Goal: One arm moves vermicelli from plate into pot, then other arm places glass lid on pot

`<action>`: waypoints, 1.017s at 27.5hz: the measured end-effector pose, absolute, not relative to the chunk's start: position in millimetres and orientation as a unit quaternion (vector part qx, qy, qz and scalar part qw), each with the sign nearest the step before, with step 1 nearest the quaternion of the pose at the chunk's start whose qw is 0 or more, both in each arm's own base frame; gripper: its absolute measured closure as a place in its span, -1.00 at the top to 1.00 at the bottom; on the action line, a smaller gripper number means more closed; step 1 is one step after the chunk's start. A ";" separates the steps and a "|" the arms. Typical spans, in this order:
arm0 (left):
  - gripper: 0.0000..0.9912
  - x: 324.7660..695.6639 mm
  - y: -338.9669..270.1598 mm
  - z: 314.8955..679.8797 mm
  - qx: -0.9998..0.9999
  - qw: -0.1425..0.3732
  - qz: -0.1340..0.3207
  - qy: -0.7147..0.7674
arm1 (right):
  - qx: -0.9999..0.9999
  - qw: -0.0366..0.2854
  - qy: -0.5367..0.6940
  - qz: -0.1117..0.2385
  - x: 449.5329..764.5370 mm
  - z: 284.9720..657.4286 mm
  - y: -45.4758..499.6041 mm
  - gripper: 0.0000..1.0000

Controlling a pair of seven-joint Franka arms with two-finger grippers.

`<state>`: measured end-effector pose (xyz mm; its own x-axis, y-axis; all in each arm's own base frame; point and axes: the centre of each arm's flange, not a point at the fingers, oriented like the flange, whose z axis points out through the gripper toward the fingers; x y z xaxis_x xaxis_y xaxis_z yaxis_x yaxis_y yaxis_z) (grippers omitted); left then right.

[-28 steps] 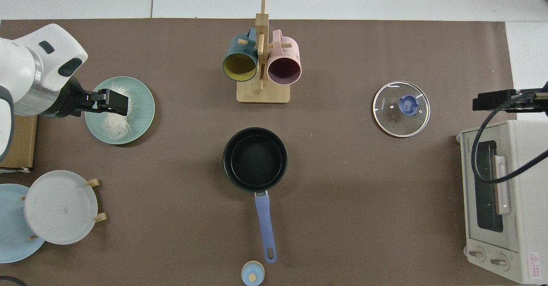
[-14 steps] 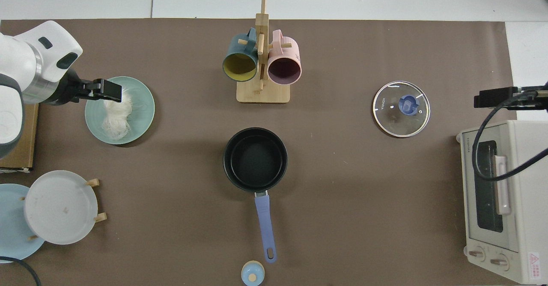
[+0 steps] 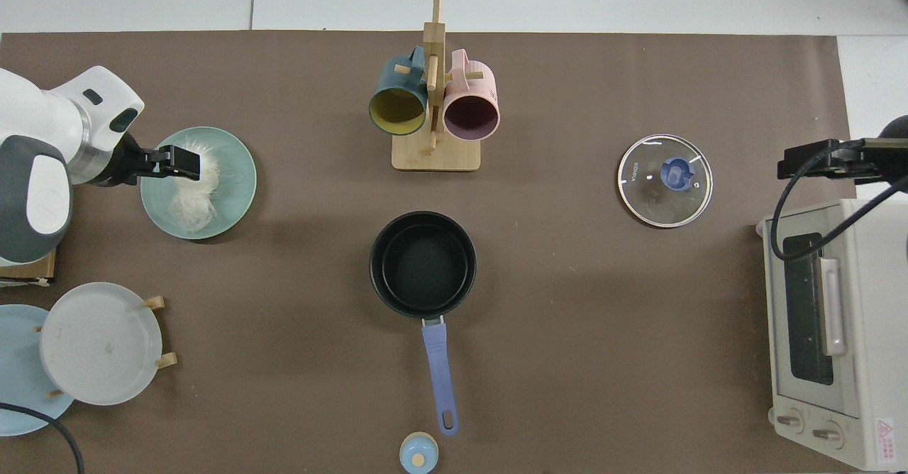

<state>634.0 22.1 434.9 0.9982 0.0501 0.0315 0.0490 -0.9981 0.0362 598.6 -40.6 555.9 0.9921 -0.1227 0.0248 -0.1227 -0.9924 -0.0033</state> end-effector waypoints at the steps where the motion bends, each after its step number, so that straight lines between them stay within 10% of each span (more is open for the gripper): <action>1: 0.99 635.1 24.9 432.2 0.999 0.018 0.018 0.027 | -0.998 0.001 0.064 -0.008 600.3 551.0 -40.6 0.99; 28: 0.99 661.1 35.8 378.9 0.995 0.021 0.058 0.078 | -0.998 -0.005 0.062 0.016 643.2 435.4 -33.5 0.99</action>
<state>661.1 35.8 378.9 0.9810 0.1584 0.1120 0.1535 -0.9868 0.0514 643.2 -33.5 435.4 0.9918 -0.1238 -0.0318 -0.1234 -0.9923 0.0129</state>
